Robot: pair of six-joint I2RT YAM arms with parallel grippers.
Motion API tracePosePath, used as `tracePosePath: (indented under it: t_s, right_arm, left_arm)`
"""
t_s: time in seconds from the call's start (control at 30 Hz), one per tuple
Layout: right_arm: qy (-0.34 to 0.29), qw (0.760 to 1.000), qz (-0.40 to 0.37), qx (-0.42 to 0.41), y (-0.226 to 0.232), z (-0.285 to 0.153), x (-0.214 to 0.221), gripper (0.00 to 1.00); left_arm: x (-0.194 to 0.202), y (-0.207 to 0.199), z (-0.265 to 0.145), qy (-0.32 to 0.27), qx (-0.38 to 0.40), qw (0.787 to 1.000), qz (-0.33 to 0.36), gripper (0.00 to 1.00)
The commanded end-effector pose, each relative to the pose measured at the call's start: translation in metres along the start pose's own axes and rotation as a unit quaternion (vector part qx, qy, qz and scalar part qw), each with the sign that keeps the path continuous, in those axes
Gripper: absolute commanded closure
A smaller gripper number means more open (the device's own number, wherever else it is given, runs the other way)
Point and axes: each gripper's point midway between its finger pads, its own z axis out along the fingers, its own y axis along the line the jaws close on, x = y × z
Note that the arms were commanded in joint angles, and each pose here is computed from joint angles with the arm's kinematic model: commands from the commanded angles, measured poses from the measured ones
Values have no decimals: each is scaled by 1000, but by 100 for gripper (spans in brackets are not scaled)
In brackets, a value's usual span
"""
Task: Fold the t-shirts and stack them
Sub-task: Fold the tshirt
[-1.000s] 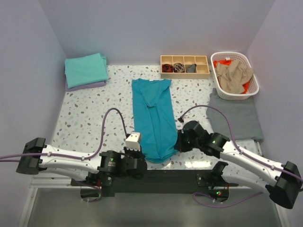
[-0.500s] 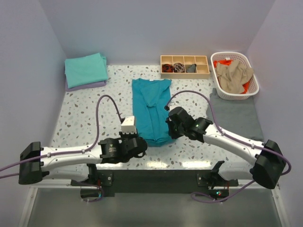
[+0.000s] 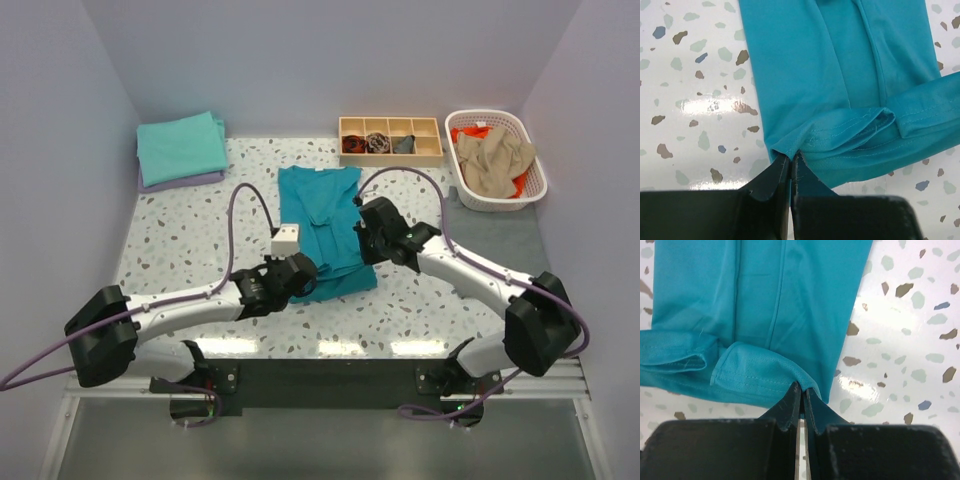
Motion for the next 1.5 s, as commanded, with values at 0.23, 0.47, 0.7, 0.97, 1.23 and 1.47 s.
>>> tracePosePath:
  t_s: [0.23,0.47,0.7,0.97,1.23,1.47]
  right_arm:
    - [-10,999,-14,-31,10,31,-41,97]
    - [-5,1000,-5,-22,-1,41,-47,97]
    - [3,1000,2,-19,-10,56,-54,96]
    - [0,1000,11,12,-23,71,-67,47]
    - [-46,999,12,10,-27,38,-97,40]
    - [9,995,38,-94,11,45,-68,41]
  left_arm:
    - [-56,-10,28,-37,22,999,-25,87]
    - [-57,-2,50,-22,11,999,-27,86]
    - [-60,8,65,-23,4,999,-30,86]
    - [-68,10,87,-15,-7,1000,-6,37]
    - [-93,33,71,-52,-59,997,-12,9]
    - [-94,6,54,-44,35,998,-18,8]
